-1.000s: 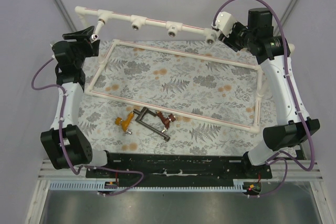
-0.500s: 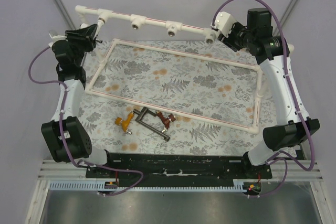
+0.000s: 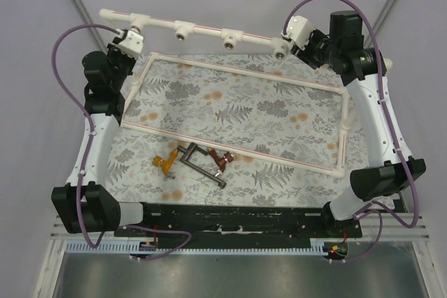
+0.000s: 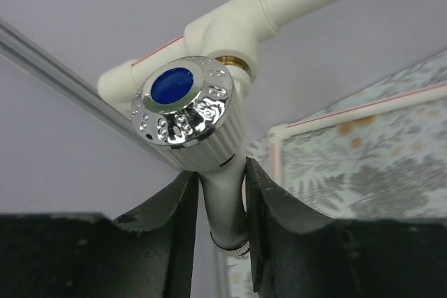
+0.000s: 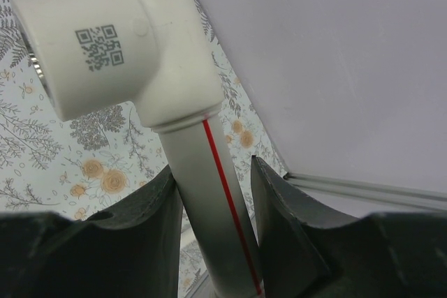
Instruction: Install the water faucets
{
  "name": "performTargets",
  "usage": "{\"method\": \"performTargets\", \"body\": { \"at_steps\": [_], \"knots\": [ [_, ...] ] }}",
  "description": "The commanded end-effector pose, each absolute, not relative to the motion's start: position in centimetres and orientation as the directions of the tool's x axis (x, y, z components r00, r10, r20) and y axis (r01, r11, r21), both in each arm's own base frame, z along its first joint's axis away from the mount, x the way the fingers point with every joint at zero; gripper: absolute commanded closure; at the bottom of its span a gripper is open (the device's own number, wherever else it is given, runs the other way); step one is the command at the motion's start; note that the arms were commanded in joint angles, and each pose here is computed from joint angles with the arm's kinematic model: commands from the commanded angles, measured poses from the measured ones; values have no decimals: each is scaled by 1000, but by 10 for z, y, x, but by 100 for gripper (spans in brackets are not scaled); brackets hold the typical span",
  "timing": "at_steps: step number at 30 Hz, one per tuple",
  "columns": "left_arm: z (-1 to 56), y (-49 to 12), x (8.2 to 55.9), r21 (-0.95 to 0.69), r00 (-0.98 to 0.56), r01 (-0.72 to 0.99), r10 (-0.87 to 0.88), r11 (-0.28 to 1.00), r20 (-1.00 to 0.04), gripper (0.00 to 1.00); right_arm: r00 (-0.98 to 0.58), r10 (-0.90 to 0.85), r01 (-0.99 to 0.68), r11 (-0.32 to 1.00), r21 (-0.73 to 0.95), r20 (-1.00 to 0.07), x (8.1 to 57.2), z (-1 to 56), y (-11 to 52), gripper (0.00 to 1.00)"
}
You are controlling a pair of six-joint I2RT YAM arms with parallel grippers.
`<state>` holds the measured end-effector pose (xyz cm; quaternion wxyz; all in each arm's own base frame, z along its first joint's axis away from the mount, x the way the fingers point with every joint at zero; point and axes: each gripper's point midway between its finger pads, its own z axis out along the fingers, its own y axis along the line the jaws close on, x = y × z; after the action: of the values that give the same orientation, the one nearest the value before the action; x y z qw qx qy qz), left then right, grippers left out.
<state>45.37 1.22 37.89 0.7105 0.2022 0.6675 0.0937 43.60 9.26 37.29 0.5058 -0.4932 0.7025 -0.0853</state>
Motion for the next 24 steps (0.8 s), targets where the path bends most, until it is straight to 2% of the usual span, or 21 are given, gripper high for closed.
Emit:
{"method": "performTargets", "body": {
  "at_steps": [1, 5, 7, 9, 14, 16, 19, 22, 24],
  "knots": [
    [386, -28, 439, 862, 250, 168, 825, 478, -507, 92, -102, -743, -626, 564, -538, -661, 432, 353, 94, 100],
    [406, -26, 434, 814, 264, 113, 773, 570, -577, 76, -102, -743, -623, 566, -540, -661, 433, 354, 93, 100],
    [416, -28, 428, 779, 285, 96, 733, 620, -618, 59, -100, -743, -625, 565, -539, -662, 433, 354, 94, 100],
    [426, -30, 421, 737, 305, 89, 686, 670, -661, 45, -102, -743, -626, 565, -538, -662, 433, 353, 94, 100],
    [459, -24, 401, 538, 356, 37, 492, 842, -795, 22, -102, -743, -623, 566, -540, -661, 432, 354, 93, 100],
    [472, -16, 392, 388, 361, 27, 353, 921, -863, 15, -103, -744, -626, 565, -538, -660, 432, 353, 94, 100],
    [489, -6, 376, 122, 379, 46, 96, 991, -920, 11, -103, -744, -626, 565, -538, -660, 432, 353, 94, 100],
    [498, 10, 363, -215, 370, 35, -212, 976, -904, 9, -102, -743, -626, 564, -538, -661, 433, 353, 94, 100],
    [494, 20, 360, -449, 337, 37, -434, 893, -836, 9, -105, -743, -628, 565, -535, -661, 433, 352, 95, 100]
  ]
}}
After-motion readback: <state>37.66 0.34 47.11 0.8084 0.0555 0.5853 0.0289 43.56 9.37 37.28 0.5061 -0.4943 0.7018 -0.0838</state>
